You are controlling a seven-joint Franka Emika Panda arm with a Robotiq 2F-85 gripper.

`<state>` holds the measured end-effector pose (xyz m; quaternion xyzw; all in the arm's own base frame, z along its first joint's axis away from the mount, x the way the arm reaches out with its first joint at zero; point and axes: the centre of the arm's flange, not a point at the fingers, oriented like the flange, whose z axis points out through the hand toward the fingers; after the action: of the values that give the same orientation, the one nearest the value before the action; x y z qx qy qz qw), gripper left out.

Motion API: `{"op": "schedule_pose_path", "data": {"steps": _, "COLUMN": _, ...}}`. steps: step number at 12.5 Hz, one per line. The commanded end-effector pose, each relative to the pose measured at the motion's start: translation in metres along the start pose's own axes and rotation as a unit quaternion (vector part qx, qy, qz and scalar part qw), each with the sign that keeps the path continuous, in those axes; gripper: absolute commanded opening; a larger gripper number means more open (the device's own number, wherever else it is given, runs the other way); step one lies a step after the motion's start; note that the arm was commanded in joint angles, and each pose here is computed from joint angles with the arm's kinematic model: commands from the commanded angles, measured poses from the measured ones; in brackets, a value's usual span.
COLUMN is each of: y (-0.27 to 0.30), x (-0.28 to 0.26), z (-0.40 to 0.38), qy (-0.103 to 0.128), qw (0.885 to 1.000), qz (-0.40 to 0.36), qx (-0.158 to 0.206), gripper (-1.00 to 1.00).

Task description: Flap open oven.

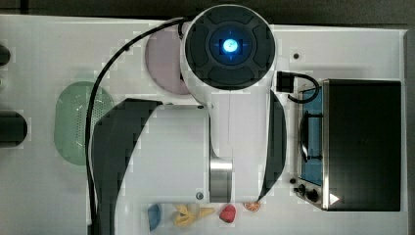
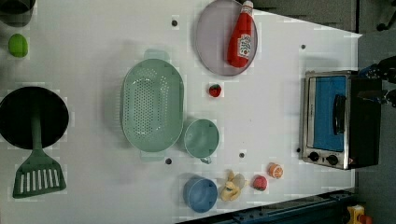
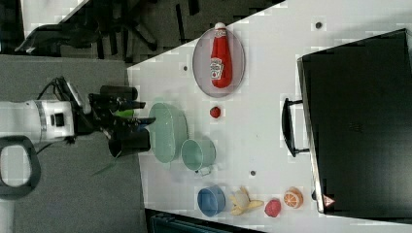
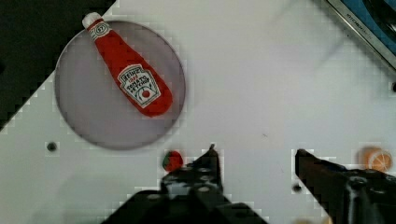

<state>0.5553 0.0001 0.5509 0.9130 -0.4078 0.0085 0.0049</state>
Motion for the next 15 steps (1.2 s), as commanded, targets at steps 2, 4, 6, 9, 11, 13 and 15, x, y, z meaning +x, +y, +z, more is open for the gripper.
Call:
{"op": "schedule_pose_path", "data": {"steps": 2, "y": 0.113, "x": -0.054, "z": -0.051, "qy": -0.025, "qw": 0.997, "qz": 0.068, "qx": 0.004, "gripper": 0.82}}
{"op": "schedule_pose_path", "data": {"steps": 4, "y": 0.113, "x": -0.054, "z": -0.051, "qy": -0.025, "qw": 0.997, "qz": 0.068, "qx": 0.004, "gripper": 1.00}}
{"op": "schedule_pose_path", "data": {"steps": 6, "y": 0.113, "x": -0.054, "z": -0.051, "qy": -0.025, "qw": 0.997, "qz": 0.068, "qx": 0.004, "gripper": 0.89}}
{"op": "schedule_pose_path", "data": {"steps": 9, "y": 0.114, "x": -0.053, "z": -0.051, "qy": -0.026, "qw": 0.997, "qz": 0.069, "qx": 0.004, "gripper": 0.14}}
{"op": "schedule_pose_path", "data": {"steps": 11, "y": 0.116, "x": -0.051, "z": -0.048, "qy": -0.028, "qw": 0.997, "qz": 0.073, "qx": 0.002, "gripper": -0.32}}
{"op": "schedule_pose_path", "data": {"steps": 13, "y": 0.120, "x": -0.046, "z": -0.040, "qy": -0.034, "qw": 0.996, "qz": 0.079, "qx": -0.003, "gripper": -0.65}}
{"op": "schedule_pose_path", "data": {"steps": 15, "y": 0.125, "x": -0.037, "z": -0.027, "qy": -0.043, "qw": 0.995, "qz": 0.086, "qx": -0.010, "gripper": -0.65}}
